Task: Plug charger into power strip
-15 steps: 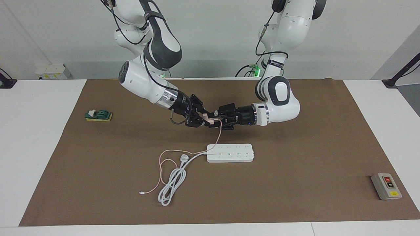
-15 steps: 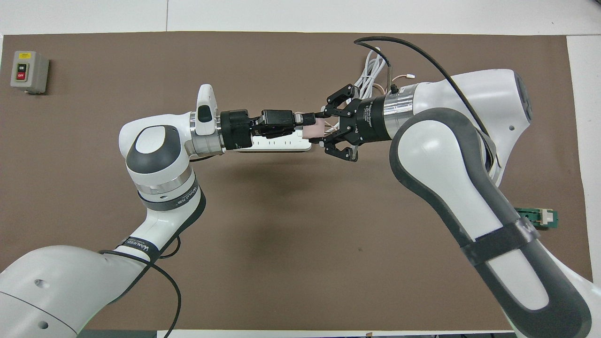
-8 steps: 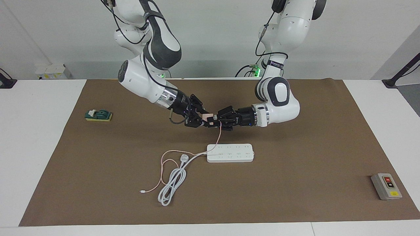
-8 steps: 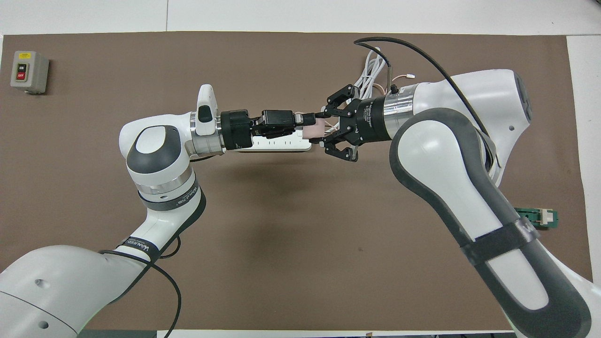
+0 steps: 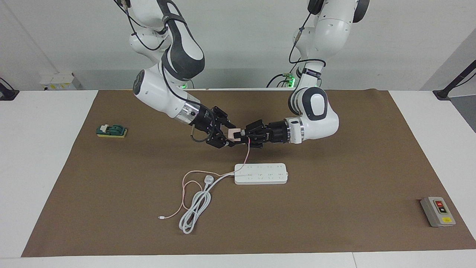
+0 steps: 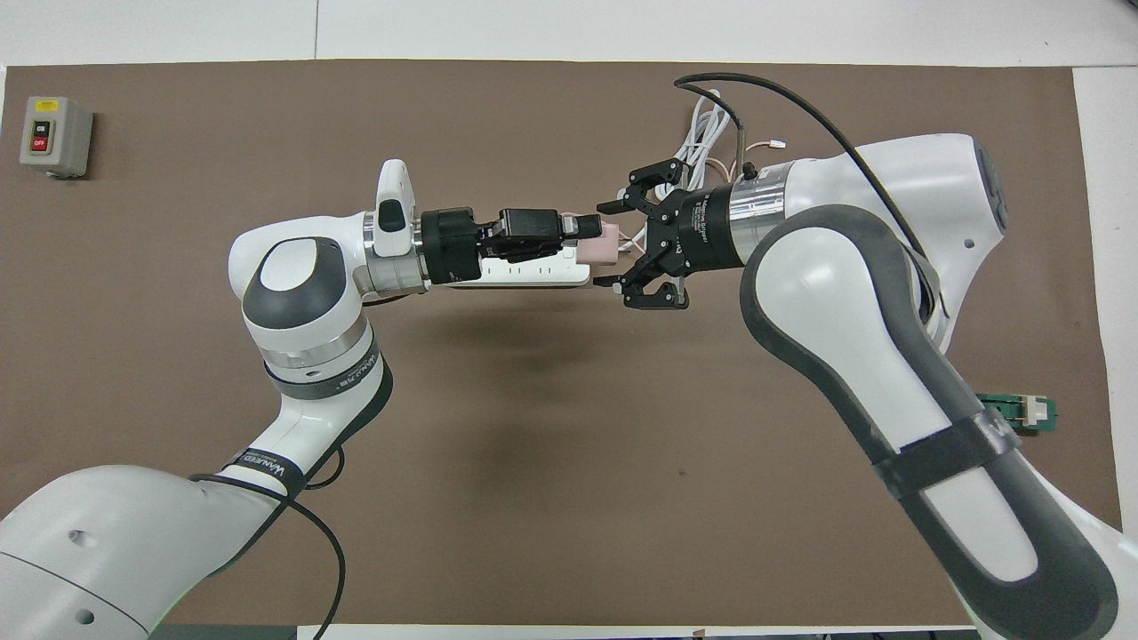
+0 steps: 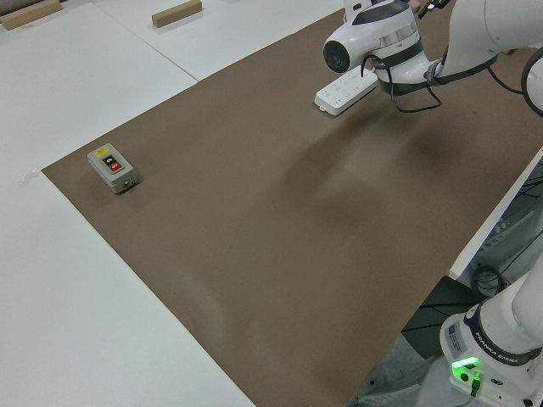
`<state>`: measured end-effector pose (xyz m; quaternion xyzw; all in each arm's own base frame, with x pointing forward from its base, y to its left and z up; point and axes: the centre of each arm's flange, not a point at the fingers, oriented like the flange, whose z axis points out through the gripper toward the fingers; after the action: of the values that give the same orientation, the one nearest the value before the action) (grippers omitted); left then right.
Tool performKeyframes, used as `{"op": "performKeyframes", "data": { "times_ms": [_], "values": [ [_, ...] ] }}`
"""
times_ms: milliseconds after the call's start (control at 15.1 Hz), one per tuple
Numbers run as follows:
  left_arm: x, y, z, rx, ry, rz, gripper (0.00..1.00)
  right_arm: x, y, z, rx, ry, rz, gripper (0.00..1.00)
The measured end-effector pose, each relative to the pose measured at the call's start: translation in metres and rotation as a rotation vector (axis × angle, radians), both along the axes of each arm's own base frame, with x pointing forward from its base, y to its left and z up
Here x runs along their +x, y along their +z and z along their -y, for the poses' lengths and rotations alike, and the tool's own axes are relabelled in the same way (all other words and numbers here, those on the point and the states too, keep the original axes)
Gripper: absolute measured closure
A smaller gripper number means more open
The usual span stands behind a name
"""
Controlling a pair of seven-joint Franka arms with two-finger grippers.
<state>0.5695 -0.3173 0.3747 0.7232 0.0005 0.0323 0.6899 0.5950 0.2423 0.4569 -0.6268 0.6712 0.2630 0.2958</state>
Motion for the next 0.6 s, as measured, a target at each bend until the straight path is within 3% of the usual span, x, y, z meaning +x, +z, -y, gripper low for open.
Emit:
{"op": "performKeyframes", "data": {
  "times_ms": [133, 597],
  "values": [
    [0.000, 0.001, 0.000, -0.001, 0.000, 0.002, 0.69, 0.001, 0.000, 0.002, -0.004, -0.001, 0.001, 0.00],
    [0.019, 0.030, -0.027, 0.108, 0.089, 0.063, 0.69, 0.006, 0.004, 0.036, -0.167, 0.137, 0.088, 0.00]
  ]
}}
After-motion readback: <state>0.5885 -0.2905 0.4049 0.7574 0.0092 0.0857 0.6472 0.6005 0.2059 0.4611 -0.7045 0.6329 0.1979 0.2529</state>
